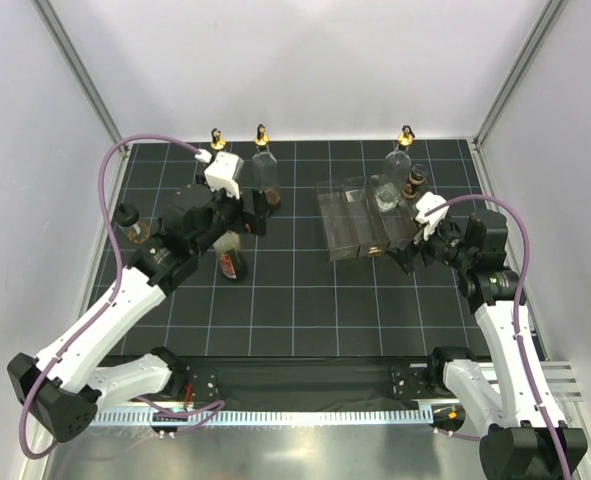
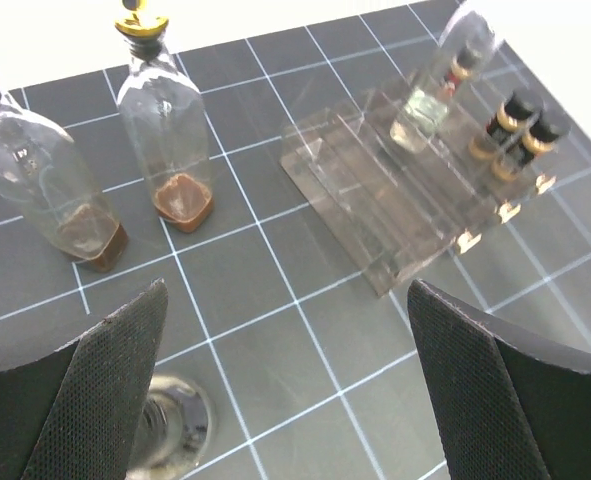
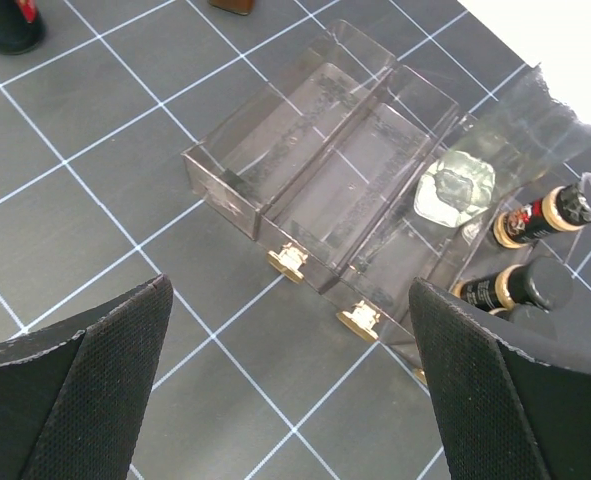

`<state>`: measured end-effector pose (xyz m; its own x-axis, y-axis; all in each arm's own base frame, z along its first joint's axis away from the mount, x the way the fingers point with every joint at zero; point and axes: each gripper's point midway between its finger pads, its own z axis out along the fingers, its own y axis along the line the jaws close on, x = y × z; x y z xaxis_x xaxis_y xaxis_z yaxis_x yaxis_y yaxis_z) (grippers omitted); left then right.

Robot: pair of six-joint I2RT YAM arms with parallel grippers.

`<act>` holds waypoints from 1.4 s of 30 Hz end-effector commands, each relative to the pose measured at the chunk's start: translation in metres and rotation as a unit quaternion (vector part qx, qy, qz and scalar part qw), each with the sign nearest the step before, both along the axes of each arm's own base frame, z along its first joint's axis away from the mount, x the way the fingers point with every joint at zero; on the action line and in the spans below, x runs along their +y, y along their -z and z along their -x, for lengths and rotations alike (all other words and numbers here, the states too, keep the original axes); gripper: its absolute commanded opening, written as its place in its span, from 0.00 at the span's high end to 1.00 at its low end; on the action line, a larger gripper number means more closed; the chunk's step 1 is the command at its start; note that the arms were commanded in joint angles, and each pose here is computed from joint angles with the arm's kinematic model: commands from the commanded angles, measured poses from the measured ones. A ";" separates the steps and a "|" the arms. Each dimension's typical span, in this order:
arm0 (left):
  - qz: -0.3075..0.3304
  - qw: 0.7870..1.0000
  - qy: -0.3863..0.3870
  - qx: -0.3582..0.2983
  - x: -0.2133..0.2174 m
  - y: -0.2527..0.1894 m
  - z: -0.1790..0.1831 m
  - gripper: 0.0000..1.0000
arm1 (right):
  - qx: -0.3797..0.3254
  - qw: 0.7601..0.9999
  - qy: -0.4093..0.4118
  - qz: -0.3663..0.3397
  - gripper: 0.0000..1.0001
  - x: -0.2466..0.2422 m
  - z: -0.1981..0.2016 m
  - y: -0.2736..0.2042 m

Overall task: Organize the condiment bottles
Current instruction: Pick up the bottle from the center of the board.

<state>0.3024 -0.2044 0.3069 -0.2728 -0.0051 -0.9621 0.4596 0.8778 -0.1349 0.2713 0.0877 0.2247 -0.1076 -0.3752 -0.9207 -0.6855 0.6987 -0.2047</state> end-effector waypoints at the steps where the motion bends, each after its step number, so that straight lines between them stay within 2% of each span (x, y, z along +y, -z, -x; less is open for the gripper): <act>1: 0.051 0.999 -0.001 0.000 -0.005 -0.024 -0.011 0.00 | -0.013 1.000 -0.021 -0.004 0.00 0.005 0.004 -0.006; 8: 0.089 0.994 -0.044 0.039 0.006 -0.035 -0.048 0.00 | -0.013 1.000 -0.020 -0.001 0.00 0.004 0.005 -0.007; 13: 0.095 0.989 -0.077 0.085 0.009 -0.025 -0.078 0.02 | -0.014 1.000 -0.014 0.001 0.00 0.003 0.004 -0.008; 18: 0.104 0.986 -0.089 0.091 0.007 -0.034 -0.101 0.06 | -0.020 1.000 0.013 0.001 0.00 -0.004 -0.001 -0.013; 25: 0.105 0.985 -0.084 0.108 -0.007 -0.026 -0.126 0.12 | -0.025 0.997 0.076 0.003 0.00 -0.022 -0.012 -0.019; 29: 0.100 0.982 -0.115 0.115 -0.006 -0.014 -0.144 0.17 | -0.025 0.993 0.117 -0.008 0.00 -0.035 -0.019 -0.023; 34: 0.091 0.977 -0.160 0.104 0.005 -0.011 -0.164 0.17 | -0.023 0.992 0.121 -0.013 0.00 -0.036 -0.019 -0.024; 42: 0.066 0.978 -0.173 0.097 0.002 0.005 -0.187 0.19 | -0.023 0.992 0.123 -0.013 0.00 -0.037 -0.021 -0.023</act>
<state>0.4754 -0.2057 0.2841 -0.4747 -0.2510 -0.8436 0.0955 0.9381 -0.3328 0.2864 0.0536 0.2264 -0.2042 -0.3291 -0.9220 -0.5149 0.8371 -0.1847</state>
